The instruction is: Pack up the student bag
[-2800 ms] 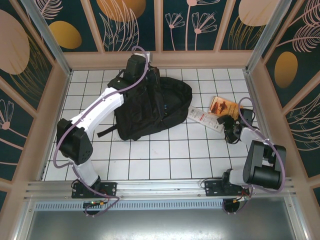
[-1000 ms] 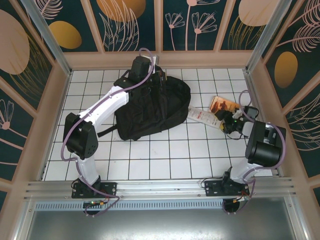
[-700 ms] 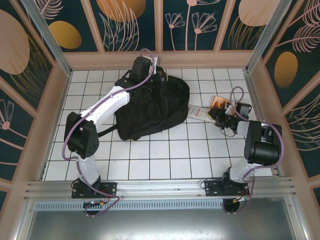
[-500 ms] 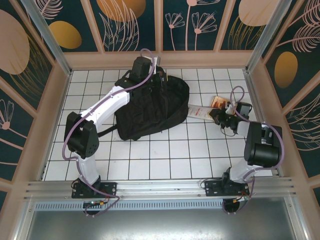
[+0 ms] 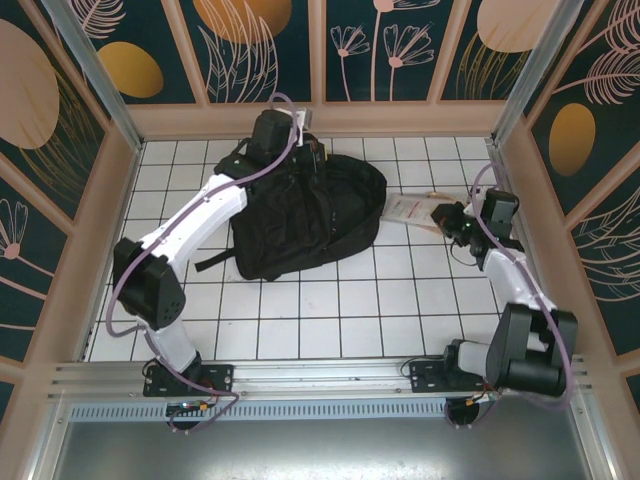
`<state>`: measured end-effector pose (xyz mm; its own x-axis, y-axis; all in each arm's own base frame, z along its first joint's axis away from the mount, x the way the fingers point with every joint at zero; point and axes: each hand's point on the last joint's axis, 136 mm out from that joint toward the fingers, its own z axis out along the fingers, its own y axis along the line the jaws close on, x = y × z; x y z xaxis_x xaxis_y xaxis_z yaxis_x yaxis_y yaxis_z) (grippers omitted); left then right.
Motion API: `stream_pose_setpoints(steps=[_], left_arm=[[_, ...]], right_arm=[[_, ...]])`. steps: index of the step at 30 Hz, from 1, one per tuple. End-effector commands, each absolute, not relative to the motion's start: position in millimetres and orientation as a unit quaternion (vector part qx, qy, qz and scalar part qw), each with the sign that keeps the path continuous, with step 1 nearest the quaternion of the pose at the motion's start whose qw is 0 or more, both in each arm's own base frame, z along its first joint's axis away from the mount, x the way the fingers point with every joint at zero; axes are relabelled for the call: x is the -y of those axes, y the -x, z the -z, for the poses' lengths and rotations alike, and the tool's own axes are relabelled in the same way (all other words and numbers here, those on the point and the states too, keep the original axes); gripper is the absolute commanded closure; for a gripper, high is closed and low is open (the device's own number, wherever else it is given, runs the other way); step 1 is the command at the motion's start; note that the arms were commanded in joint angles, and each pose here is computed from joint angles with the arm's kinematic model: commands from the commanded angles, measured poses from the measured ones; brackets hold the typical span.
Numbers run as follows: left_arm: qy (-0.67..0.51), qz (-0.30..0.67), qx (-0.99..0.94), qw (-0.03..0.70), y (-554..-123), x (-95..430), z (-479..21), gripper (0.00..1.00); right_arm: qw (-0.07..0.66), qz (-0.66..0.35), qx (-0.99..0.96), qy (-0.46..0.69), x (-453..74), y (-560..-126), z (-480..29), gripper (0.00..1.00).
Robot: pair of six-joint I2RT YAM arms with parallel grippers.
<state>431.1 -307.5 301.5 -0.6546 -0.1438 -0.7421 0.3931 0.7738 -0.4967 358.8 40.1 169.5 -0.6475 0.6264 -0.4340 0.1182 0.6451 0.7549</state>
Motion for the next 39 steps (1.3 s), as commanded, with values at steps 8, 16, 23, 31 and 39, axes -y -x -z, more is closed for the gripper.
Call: stream_pose_setpoints(steps=[8, 16, 23, 31, 39], left_arm=[[-0.120, 0.344, -0.822, 0.438, -377.7, 283.6, -368.1, 1.00], [-0.141, 0.348, -0.818, 0.435, -362.1, 280.2, -390.2, 1.00], [-0.141, 0.349, -0.821, 0.430, -356.6, 278.0, -392.9, 1.00], [-0.135, 0.353, -0.818, 0.434, -358.6, 278.3, -400.4, 1.00], [-0.138, 0.388, -0.804, 0.429, -353.9, 287.1, -412.3, 1.00]], right_arm=[[0.465, -0.232, -0.832, -0.196, -34.5, -320.7, -267.7, 1.00], [0.501, -0.258, -0.814, -0.140, -55.4, -288.1, -321.1, 1.00], [0.516, -0.297, -0.799, -0.082, -74.2, -260.7, -349.9, 0.99], [0.416, -0.449, -0.790, -0.048, -129.3, -241.9, -334.9, 0.98], [0.349, -0.522, -0.776, -0.066, -177.9, -252.8, -295.0, 0.98]])
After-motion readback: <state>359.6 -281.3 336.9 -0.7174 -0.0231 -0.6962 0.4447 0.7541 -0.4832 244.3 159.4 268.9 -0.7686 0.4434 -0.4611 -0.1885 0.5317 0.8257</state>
